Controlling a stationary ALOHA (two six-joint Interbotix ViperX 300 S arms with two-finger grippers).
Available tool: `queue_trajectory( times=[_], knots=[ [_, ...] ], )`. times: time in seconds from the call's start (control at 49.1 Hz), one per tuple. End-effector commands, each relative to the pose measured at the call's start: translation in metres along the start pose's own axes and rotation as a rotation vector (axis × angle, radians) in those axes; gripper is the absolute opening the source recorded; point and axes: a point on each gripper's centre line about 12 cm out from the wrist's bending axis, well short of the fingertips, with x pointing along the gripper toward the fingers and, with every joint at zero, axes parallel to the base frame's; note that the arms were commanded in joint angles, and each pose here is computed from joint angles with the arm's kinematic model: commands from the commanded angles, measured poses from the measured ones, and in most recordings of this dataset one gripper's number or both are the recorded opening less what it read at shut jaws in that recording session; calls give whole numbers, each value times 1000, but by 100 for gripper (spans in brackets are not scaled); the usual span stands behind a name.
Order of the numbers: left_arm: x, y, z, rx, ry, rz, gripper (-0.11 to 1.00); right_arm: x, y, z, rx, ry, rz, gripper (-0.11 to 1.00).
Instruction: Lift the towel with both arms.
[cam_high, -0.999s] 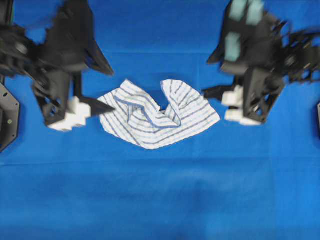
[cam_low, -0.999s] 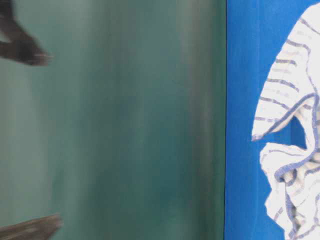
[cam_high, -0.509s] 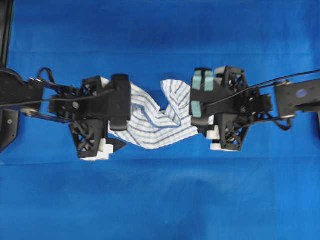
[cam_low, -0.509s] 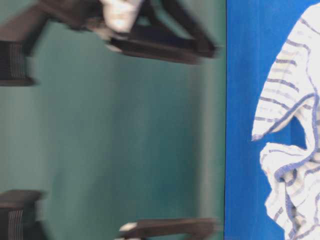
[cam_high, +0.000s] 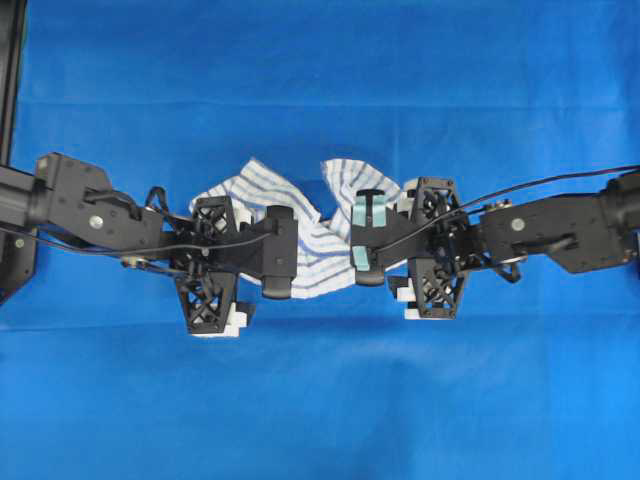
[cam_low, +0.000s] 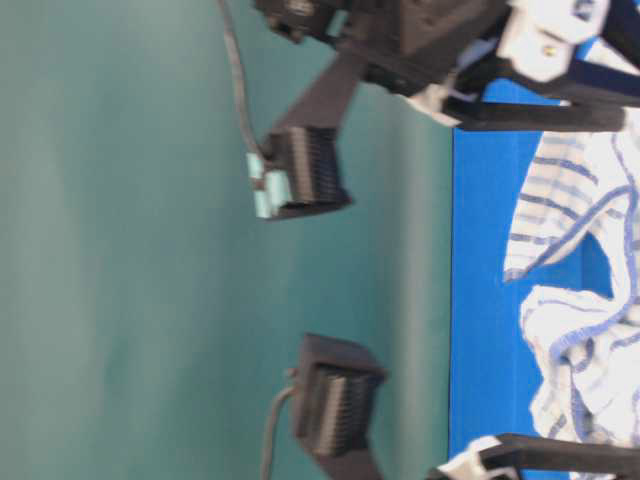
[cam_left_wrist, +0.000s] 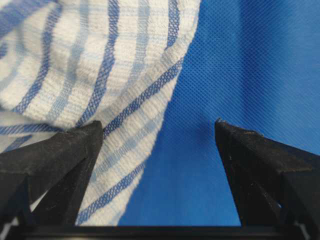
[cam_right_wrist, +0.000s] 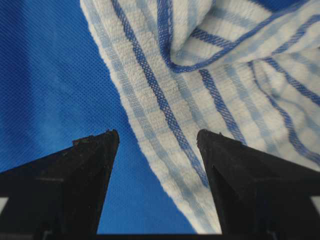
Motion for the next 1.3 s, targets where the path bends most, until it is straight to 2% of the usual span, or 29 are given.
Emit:
queue_trajectory(
  times=[0.0, 0.224, 0.326, 0.387, 0.448, 0.53, 0.591, 0.632, 0.693, 0.836, 0.958, 1.182, 1.284],
  knots=[
    [0, -1, 5, 4, -38, -4, 88, 1, 2, 5, -6, -25, 7, 66],
    [3, 0, 3, -3, -67, -5, 87, 10, -3, 1, 9, -8, 2, 66],
    [4, 2, -1, -16, -57, -2, 80, 11, -5, 0, 14, -17, 4, 65],
    [5, 3, -5, -18, -48, 0, 70, 11, -6, 2, 18, -33, 7, 61],
    [6, 6, -8, -24, -41, 5, 54, 11, -8, 4, 25, -43, 7, 54],
    [9, 11, -14, -35, -20, 14, 33, 11, -11, 5, 33, -49, 5, 34],
    [10, 14, -18, -43, -7, 19, 20, 11, -12, 5, 36, -49, 4, 14],
    [10, 15, -19, -47, -2, 21, 12, 11, -11, 4, 33, -50, 5, 6],
    [9, 16, -19, -48, 1, 22, 4, 10, -11, 5, 33, -50, 4, 5],
    [1, 15, -13, -55, 11, 21, 4, 5, -12, 7, 38, -58, 2, 5],
    [-26, 13, 7, -55, -2, 18, 4, -17, -14, 19, 45, -95, -2, 5],
    [-95, 18, 44, -76, -66, 23, 4, -94, -22, 53, 76, -168, -36, 5],
    [-130, 19, 61, -82, -131, 22, 4, -132, -27, 65, 97, -179, -56, 5]
  ],
)
